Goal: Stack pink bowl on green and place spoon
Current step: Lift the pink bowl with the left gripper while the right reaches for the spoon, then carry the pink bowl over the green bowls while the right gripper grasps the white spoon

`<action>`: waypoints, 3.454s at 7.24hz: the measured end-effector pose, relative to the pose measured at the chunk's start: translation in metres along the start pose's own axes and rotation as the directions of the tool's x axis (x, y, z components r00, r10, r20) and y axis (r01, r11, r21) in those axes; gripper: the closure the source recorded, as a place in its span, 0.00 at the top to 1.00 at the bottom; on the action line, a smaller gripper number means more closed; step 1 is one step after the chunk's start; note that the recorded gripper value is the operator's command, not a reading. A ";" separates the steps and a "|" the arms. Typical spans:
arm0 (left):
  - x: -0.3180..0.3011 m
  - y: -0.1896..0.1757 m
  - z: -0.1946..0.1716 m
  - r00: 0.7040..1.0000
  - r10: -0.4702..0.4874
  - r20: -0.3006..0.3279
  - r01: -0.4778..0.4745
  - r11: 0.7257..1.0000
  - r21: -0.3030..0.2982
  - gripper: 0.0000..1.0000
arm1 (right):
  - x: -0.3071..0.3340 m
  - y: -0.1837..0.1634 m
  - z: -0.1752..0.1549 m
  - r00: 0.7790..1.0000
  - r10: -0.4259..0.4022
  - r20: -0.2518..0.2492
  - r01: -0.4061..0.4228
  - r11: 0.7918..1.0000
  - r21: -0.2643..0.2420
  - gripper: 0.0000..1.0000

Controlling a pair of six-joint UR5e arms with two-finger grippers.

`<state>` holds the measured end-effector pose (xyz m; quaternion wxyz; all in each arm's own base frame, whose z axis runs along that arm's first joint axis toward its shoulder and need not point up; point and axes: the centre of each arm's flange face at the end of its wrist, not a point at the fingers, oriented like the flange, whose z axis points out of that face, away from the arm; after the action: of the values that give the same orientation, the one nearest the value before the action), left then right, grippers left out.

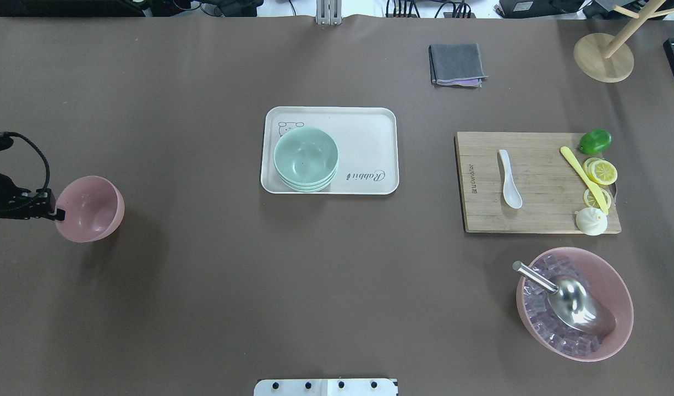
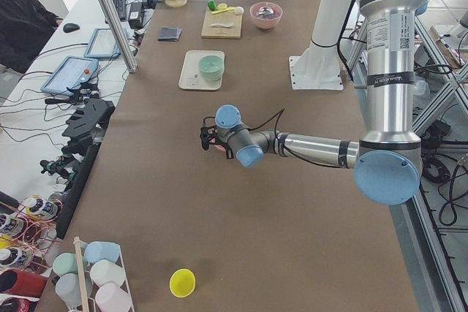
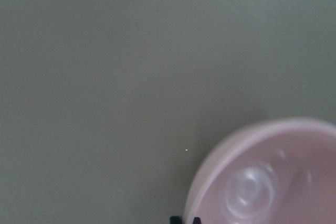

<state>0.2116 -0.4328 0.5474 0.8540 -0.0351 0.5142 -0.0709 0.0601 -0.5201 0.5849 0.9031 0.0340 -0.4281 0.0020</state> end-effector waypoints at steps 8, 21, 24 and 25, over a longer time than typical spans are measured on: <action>0.152 -0.069 -0.116 0.988 -0.127 -0.093 0.122 0.991 -0.060 0.00 | -0.295 -0.056 0.095 0.997 -0.028 -0.071 0.026 0.999 -0.023 0.98; 0.171 -0.075 -0.116 0.988 -0.123 -0.090 0.118 0.991 -0.057 0.00 | -0.351 -0.013 0.247 0.993 -0.081 -0.086 0.079 0.996 -0.028 0.00; 0.220 -0.087 -0.126 0.982 -0.150 -0.114 0.144 0.988 -0.056 0.00 | -0.356 -0.035 0.203 0.998 -0.051 -0.043 0.052 0.999 0.000 0.00; 0.265 -0.092 -0.118 0.977 -0.183 -0.113 0.177 0.982 -0.061 0.00 | -0.358 -0.044 0.180 0.999 -0.035 -0.026 0.036 0.999 0.013 0.00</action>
<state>0.2217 -0.5635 0.2731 0.8111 -0.0987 0.5600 -0.1369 -0.3044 -0.5663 0.4192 0.9083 0.0478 -0.4156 -0.0108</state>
